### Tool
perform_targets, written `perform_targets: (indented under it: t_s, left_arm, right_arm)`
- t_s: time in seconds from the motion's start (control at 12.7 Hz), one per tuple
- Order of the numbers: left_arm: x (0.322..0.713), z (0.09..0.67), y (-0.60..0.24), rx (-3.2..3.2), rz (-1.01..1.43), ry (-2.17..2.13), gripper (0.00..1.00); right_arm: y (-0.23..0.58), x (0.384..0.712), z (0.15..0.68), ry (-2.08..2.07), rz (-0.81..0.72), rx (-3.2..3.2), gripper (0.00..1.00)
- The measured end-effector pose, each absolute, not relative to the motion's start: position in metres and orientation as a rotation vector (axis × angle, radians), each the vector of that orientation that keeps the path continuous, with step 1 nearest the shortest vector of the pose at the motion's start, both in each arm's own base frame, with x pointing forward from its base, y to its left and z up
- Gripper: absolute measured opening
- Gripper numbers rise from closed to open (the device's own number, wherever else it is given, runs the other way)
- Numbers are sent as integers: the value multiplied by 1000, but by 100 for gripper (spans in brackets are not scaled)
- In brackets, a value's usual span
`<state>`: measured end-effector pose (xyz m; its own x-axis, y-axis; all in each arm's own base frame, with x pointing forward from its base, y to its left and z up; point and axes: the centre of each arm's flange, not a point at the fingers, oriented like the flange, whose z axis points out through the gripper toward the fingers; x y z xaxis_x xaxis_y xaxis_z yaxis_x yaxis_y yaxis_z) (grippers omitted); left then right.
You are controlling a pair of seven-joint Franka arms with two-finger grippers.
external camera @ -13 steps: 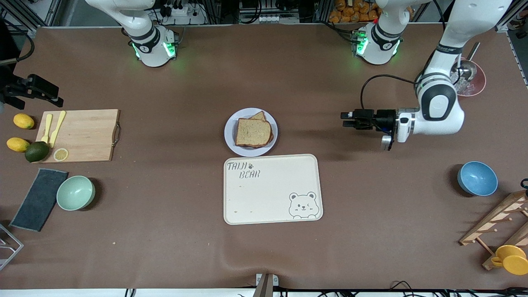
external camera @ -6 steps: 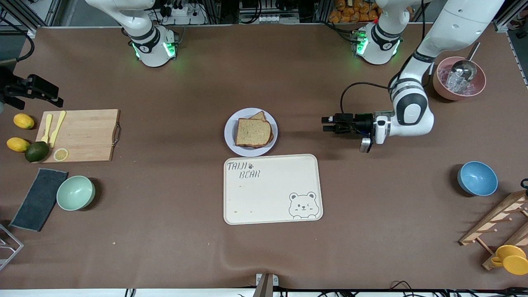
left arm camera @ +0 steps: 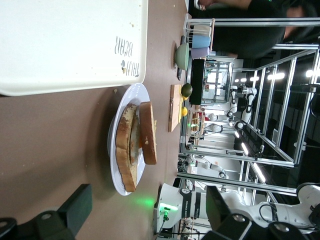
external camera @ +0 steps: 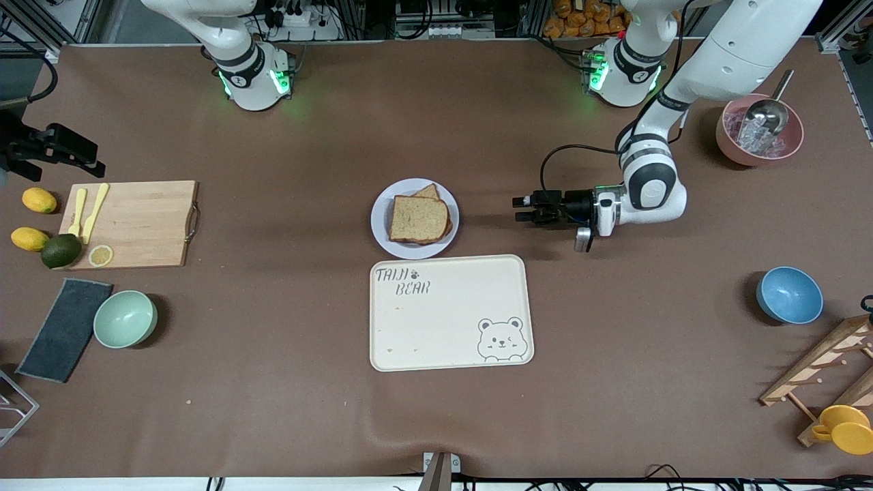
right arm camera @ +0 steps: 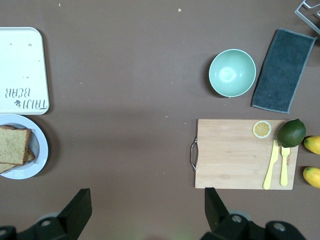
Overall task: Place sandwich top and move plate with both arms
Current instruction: 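Reach the left gripper toward the white plate rim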
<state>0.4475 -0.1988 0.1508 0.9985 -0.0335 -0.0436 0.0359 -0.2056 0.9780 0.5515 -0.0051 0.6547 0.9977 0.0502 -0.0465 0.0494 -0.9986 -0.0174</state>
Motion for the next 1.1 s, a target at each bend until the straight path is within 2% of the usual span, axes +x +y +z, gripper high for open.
perform_targets:
  t_s: [0.63,0.78,0.86,1.1]
  left_arm:
    - [431,128,-246,1822,-19,-25,100]
    - [425,117,-252,1830,4,-70,96]
    - [424,110,-253,1826,17,-78,90]
    - [422,96,-262,1812,27,-64,83]
  right_arm:
    - [-5,552,654,-77,75,-3123,100]
    - [-5,552,654,-77,75,-3123,100]
    - [-5,552,654,-77,75,-3123,100]
    - [-5,552,654,-77,75,-3123,100]
